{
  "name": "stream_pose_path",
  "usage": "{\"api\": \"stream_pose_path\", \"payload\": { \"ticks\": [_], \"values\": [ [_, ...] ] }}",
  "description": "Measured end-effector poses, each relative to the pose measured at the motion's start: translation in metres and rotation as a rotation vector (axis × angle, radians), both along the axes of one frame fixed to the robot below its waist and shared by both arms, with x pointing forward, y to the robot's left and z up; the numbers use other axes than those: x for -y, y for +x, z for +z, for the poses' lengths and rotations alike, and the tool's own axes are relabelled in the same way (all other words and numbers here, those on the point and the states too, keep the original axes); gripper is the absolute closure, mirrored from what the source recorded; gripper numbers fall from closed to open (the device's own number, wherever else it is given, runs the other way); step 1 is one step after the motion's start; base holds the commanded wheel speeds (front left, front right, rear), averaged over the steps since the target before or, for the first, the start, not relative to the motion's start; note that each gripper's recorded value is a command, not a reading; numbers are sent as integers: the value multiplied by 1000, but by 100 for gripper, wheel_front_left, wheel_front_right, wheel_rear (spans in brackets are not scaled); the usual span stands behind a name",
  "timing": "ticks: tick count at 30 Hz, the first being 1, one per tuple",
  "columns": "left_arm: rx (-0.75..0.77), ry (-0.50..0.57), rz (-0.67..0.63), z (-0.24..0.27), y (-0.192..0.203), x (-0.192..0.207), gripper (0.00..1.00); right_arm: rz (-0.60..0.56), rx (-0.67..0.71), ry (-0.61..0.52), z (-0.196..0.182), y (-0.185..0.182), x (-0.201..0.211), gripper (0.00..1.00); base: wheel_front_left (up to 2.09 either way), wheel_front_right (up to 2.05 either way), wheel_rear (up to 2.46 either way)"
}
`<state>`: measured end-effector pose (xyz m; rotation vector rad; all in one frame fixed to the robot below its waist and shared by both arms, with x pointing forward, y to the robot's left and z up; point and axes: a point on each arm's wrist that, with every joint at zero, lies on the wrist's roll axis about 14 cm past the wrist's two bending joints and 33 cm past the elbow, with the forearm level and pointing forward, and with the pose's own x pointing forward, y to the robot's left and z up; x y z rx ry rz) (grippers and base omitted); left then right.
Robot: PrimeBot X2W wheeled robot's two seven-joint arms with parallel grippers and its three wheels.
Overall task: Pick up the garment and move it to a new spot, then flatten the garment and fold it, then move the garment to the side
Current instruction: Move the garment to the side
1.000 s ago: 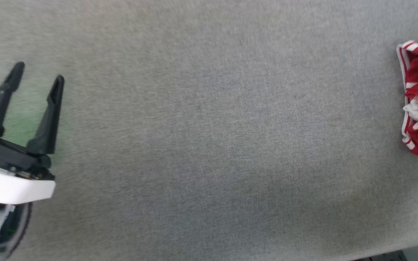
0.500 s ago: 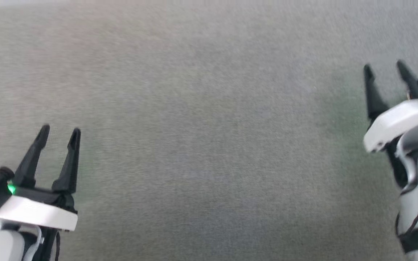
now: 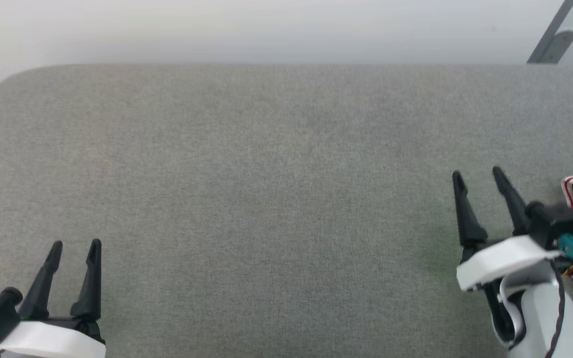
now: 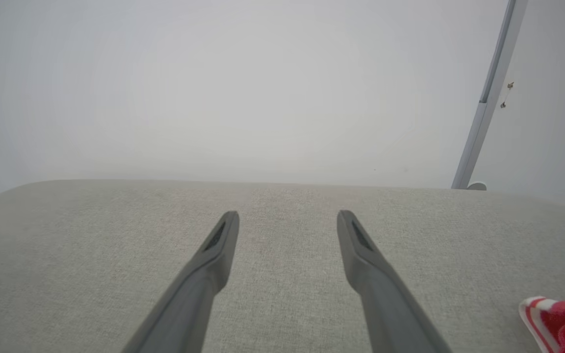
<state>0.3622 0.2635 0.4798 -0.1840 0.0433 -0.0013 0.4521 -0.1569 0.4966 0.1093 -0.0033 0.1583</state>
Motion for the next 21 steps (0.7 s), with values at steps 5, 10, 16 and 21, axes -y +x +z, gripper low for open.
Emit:
{"api": "stream_pose_path", "payload": {
  "ticks": [5, 10, 16, 21],
  "values": [
    [24, -13, 19, 6, -14, 0, 0, -8, 47, 42, 10, -19, -3, 0, 0, 0, 0],
    [46, -7, 31, 14, -24, -4, 0, -30, 79, 71, 17, -36, 0, 0, 0, 0, 0],
    [67, 0, 59, 21, -35, -12, 0, -54, 121, 76, 27, -50, 7, 0, 0, 0, 0],
    [75, 7, 73, 24, -41, -15, 0, -60, 127, 69, 31, -55, 9, 0, 0, 0, 0]
  ]
}}
